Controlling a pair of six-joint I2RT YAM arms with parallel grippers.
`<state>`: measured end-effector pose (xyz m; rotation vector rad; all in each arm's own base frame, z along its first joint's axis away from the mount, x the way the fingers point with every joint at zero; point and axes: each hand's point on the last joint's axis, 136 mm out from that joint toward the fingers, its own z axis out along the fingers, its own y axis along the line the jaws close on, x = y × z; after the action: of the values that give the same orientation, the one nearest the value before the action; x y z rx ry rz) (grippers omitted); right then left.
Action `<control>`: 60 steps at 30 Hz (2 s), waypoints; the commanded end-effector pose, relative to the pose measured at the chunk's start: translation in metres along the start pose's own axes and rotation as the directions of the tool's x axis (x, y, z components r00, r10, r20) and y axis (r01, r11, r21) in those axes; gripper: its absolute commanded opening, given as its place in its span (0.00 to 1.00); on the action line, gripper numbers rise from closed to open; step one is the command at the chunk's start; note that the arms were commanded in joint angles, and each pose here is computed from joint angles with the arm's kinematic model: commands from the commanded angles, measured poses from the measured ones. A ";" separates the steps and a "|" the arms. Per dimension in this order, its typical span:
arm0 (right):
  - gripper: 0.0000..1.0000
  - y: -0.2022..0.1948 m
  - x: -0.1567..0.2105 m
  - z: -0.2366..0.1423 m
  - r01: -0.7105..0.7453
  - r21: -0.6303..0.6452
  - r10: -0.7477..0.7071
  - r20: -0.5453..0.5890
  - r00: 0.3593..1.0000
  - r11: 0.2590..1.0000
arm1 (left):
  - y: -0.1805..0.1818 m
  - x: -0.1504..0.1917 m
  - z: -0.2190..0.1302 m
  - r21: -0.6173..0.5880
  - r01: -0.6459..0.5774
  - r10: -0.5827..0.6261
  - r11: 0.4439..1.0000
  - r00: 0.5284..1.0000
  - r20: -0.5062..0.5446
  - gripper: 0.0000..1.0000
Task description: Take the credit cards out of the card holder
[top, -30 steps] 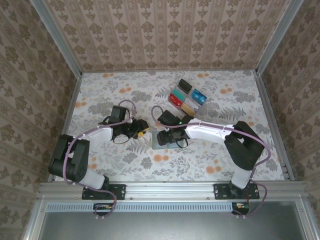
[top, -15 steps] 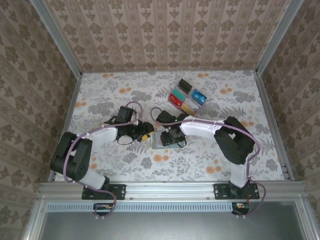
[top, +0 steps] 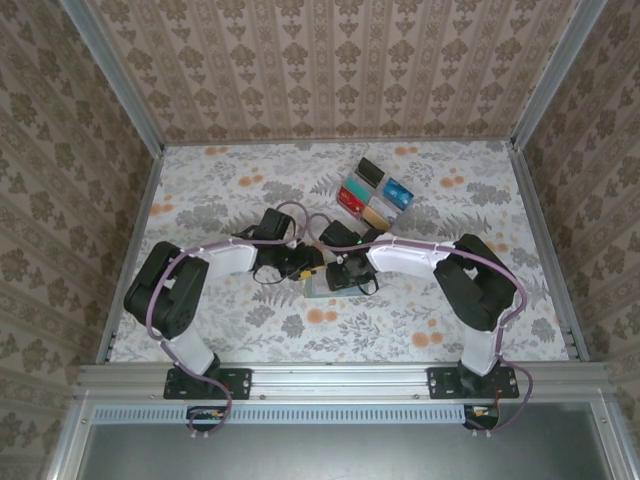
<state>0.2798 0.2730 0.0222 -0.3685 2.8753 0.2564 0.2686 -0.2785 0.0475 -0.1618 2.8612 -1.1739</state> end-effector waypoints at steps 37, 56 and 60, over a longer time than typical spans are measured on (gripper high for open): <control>0.53 -0.071 -0.023 -0.114 -0.108 -0.071 0.129 0.475 0.871 0.992 | -0.087 0.014 0.033 0.240 -0.145 0.178 0.960 0.976 -0.123 0.42; 0.56 -0.014 -0.020 -0.079 -0.023 -0.157 0.071 0.306 0.949 0.987 | -0.020 -0.018 -0.034 0.104 -0.031 0.028 0.994 0.999 0.030 0.42; 0.63 0.000 -0.013 -0.057 0.005 -0.100 0.018 0.223 0.975 0.995 | 0.008 -0.022 -0.052 0.085 0.040 -0.046 0.996 0.997 0.065 0.51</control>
<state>0.2861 0.2595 0.0883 -0.2985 2.5843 0.4715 0.2955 -0.2552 0.0921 -0.1914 2.7071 -1.3291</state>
